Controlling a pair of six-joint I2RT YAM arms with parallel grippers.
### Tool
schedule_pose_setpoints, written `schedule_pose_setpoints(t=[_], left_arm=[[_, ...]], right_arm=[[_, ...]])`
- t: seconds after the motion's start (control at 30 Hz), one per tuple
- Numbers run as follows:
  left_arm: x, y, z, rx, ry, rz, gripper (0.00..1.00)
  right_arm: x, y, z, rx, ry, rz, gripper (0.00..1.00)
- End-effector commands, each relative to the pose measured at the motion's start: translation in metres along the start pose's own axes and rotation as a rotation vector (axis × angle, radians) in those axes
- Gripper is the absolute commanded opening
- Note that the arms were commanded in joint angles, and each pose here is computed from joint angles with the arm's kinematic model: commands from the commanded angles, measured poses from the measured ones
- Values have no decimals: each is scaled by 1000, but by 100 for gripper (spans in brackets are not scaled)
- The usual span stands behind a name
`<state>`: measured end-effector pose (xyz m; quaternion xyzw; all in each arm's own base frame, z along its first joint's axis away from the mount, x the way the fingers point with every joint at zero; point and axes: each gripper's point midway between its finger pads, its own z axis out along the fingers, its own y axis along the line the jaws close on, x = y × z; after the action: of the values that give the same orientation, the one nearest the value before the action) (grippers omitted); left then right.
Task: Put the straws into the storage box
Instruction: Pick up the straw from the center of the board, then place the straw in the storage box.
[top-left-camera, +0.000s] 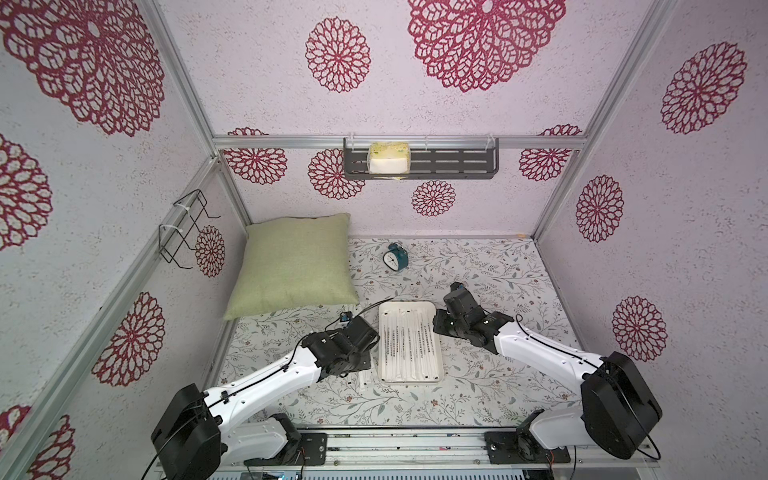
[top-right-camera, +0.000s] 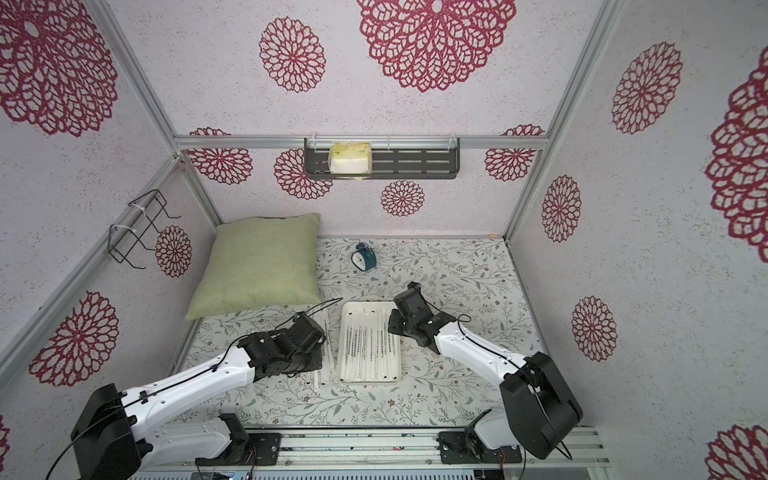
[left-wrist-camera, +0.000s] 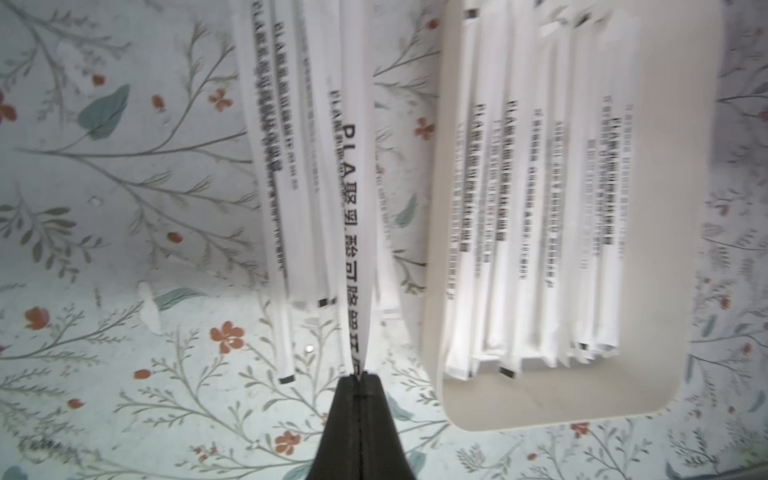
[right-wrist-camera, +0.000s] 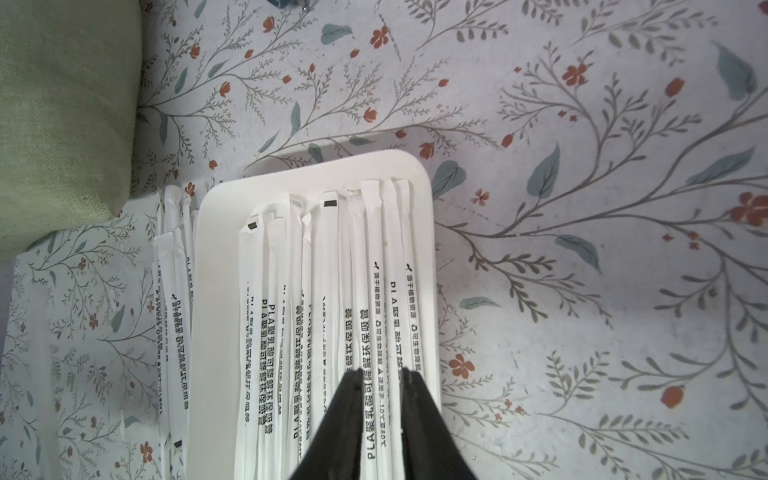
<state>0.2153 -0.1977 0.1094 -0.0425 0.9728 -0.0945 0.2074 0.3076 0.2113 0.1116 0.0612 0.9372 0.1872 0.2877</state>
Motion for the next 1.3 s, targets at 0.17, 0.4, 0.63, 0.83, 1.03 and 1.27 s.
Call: schedule_pose_setpoints(t=[0.17,0.4,0.63,0.83,1.03,1.27], left_arm=[[-36,-72,46,-18,1,165,3],[-17,-81,90,-20,110,148,3],[-9,-74,100,-55,144,149,17],[-30,-69,65,-52,82,118,26],[-55,-21,16,-62,-23,37,27],[-62,62,29,-17,-71,-79,43]], right_arm=[[-27,11,-16,-48,-88,13,22],[-21,-3,-20,-23,-90,15,22],[-20,0,-14,-39,-80,20,22],[-23,2,-14,-37,-82,11,21],[-18,0,-12,-27,-57,7,21],[-1,-3,-8,-14,-13,-14,21]])
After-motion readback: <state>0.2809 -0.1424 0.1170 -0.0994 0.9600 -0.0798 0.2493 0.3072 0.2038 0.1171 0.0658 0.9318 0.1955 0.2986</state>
